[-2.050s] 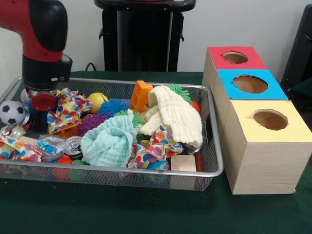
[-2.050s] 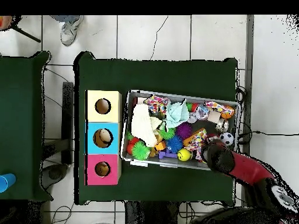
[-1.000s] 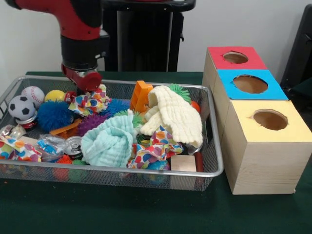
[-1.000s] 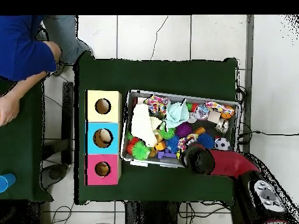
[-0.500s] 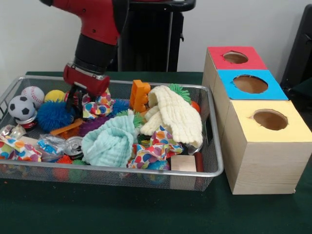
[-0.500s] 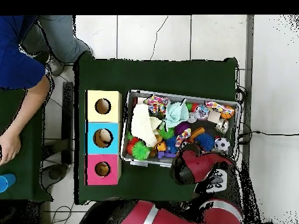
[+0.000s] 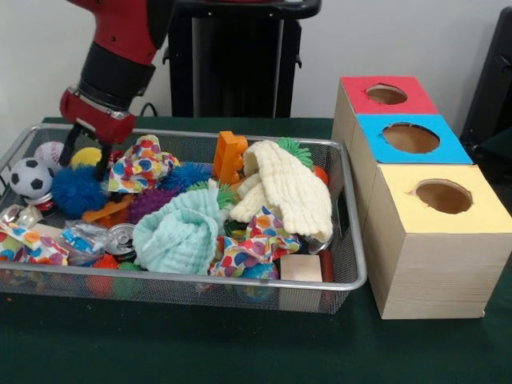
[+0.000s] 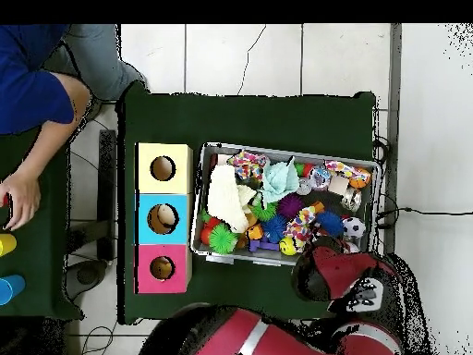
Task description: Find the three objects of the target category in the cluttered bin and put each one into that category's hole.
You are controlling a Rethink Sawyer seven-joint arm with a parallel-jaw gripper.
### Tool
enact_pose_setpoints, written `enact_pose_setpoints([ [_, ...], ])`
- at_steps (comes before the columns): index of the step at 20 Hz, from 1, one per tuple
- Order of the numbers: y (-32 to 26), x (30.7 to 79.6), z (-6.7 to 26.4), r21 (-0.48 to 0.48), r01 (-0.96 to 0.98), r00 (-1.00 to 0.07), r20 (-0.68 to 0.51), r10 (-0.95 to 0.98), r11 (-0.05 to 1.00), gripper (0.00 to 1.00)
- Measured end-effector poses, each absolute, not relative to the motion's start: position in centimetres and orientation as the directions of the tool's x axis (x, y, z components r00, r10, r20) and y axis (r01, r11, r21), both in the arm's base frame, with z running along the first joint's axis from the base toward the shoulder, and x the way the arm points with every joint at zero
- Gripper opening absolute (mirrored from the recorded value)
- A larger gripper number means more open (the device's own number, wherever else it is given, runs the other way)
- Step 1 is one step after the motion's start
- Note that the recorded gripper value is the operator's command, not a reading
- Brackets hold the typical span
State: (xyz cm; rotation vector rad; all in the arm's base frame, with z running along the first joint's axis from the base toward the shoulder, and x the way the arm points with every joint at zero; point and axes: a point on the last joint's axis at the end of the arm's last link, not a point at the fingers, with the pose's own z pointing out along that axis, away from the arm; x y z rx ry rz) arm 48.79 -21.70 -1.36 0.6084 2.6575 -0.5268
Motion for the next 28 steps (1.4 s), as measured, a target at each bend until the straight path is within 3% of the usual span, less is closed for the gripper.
enact_pose_setpoints([
  [8,-26.4,49.5,4.3,-0.301,0.619,-0.768,-0.427,0.478,0.725,1.00],
  [13,-27.9,50.7,7.1,-0.317,0.600,-0.765,-0.496,0.410,0.735,1.00],
  [19,-27.5,52.9,6.7,-0.240,0.536,-0.735,-0.604,0.308,0.809,1.00],
  [22,-26.9,53.9,4.9,-0.126,0.492,-0.672,-0.684,0.284,0.861,1.00],
  [28,-27.9,52.4,1.5,-0.059,0.492,-0.650,-0.689,0.321,0.869,1.00],
])
